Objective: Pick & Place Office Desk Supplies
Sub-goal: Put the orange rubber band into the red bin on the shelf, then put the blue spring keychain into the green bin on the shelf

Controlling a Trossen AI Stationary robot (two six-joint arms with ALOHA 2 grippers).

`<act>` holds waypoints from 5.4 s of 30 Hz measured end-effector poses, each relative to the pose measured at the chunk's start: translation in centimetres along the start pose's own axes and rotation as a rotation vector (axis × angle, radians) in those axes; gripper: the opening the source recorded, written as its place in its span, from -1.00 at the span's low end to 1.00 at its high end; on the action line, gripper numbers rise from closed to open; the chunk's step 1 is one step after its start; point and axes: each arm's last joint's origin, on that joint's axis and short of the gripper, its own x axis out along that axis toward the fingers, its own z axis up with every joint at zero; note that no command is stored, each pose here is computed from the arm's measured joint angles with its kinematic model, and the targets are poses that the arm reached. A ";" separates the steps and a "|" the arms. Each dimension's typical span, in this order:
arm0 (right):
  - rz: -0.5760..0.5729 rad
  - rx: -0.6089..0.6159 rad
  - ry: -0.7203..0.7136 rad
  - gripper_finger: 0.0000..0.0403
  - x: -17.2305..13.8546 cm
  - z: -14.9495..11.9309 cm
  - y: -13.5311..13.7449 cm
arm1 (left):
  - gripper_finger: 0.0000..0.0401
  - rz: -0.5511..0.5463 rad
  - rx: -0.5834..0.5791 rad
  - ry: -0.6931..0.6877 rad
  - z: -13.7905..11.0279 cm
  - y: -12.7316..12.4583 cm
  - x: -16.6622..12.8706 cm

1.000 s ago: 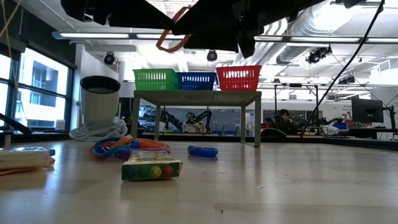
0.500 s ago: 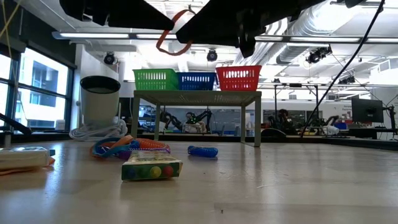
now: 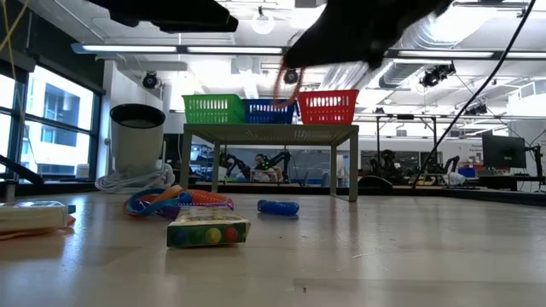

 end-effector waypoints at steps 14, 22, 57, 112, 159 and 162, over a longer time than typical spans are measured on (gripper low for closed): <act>-0.313 -0.009 -0.191 -0.98 -8.9 6.6 -5.2 | 0.13 -0.049 -0.333 0.009 -0.1 -0.2 0.0; -0.318 0.067 -0.180 -0.98 -8.0 10.1 -12.4 | 0.13 -0.115 -0.510 0.060 -0.5 -0.6 -0.2; -0.391 0.243 0.231 -0.61 0.7 10.3 -23.9 | 0.13 -0.121 -0.563 0.155 -1.4 -0.8 -0.3; 0.098 -0.112 0.539 -0.13 8.9 -1.6 -6.4 | 0.13 -0.097 -0.439 0.246 -2.5 -0.9 -0.7; -0.082 -0.251 0.506 -0.97 8.7 -5.4 -3.0 | 0.13 -0.113 -0.407 0.294 -2.9 -0.9 -0.8; -0.136 -0.293 0.423 -0.97 6.5 -3.7 -2.0 | 0.13 -0.112 -0.405 0.293 -2.9 -0.9 -0.8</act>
